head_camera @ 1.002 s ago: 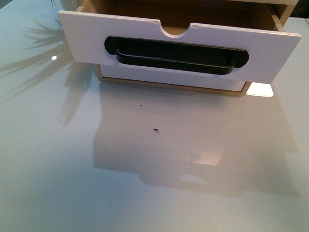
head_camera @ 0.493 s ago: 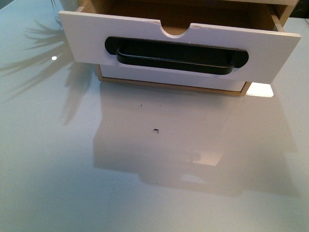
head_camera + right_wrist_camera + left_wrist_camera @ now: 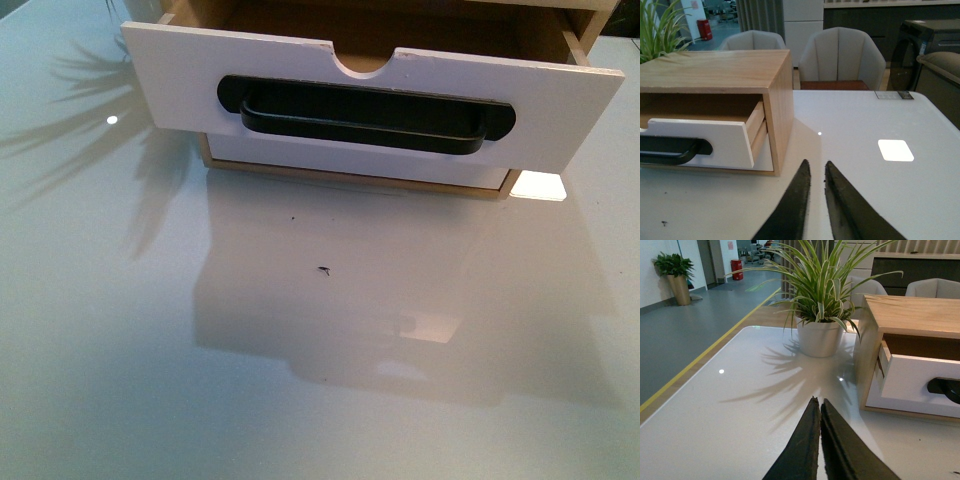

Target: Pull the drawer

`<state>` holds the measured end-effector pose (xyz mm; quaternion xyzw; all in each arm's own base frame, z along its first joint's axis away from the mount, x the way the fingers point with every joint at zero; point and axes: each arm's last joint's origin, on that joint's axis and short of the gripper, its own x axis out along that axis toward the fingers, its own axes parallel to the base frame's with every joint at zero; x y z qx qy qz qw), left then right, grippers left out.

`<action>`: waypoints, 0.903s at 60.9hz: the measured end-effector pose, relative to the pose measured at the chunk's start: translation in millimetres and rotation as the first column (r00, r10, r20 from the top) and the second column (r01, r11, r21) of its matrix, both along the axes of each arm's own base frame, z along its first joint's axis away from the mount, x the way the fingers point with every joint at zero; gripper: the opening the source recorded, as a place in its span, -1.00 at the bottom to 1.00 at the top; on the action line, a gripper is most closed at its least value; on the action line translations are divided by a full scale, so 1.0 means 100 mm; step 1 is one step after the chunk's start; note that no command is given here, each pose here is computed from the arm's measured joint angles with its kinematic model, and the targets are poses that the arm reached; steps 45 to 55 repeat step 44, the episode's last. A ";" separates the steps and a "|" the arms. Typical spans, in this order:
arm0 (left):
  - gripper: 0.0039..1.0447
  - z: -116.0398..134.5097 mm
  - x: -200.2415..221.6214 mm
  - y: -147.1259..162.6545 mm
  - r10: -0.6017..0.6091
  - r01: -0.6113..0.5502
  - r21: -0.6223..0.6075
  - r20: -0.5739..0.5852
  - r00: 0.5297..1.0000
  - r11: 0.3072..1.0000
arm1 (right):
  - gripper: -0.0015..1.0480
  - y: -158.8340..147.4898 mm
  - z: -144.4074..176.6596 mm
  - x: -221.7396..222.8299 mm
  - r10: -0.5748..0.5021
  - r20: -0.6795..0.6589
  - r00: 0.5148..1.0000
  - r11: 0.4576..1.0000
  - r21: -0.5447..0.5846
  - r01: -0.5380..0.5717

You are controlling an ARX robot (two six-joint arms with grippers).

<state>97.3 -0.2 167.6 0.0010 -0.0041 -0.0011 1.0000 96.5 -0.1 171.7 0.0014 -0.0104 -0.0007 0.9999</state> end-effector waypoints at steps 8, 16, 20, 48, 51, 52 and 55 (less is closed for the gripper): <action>-0.02 0.00 0.00 0.00 0.000 0.000 0.000 0.000 1.000 1.000 | -0.23 0.00 0.00 0.00 0.000 0.000 1.000 1.000 0.000 0.000; 0.45 0.00 0.00 0.00 0.000 0.000 0.000 0.000 1.000 1.000 | 0.23 0.00 0.00 0.00 0.000 0.000 1.000 1.000 0.000 0.000; 0.65 0.00 0.00 0.00 0.000 0.000 0.000 0.000 1.000 1.000 | 0.43 0.00 0.00 0.00 0.000 0.000 1.000 1.000 0.000 0.000; 0.87 0.00 0.00 0.00 0.000 0.000 0.000 0.000 1.000 1.000 | 0.83 0.00 0.00 0.00 0.000 0.000 1.000 1.000 0.000 0.000; 0.87 0.00 0.00 0.00 0.000 0.000 0.000 0.000 1.000 1.000 | 0.83 0.00 0.00 0.00 0.000 0.000 1.000 1.000 0.000 0.000; 0.87 0.00 0.00 0.00 0.000 0.000 0.000 0.000 1.000 1.000 | 0.83 0.00 0.00 0.00 0.000 0.000 1.000 1.000 0.000 0.000; 0.87 0.00 0.00 0.00 0.000 0.000 0.000 0.000 1.000 1.000 | 0.83 0.00 0.00 0.00 0.000 0.000 1.000 1.000 0.000 0.000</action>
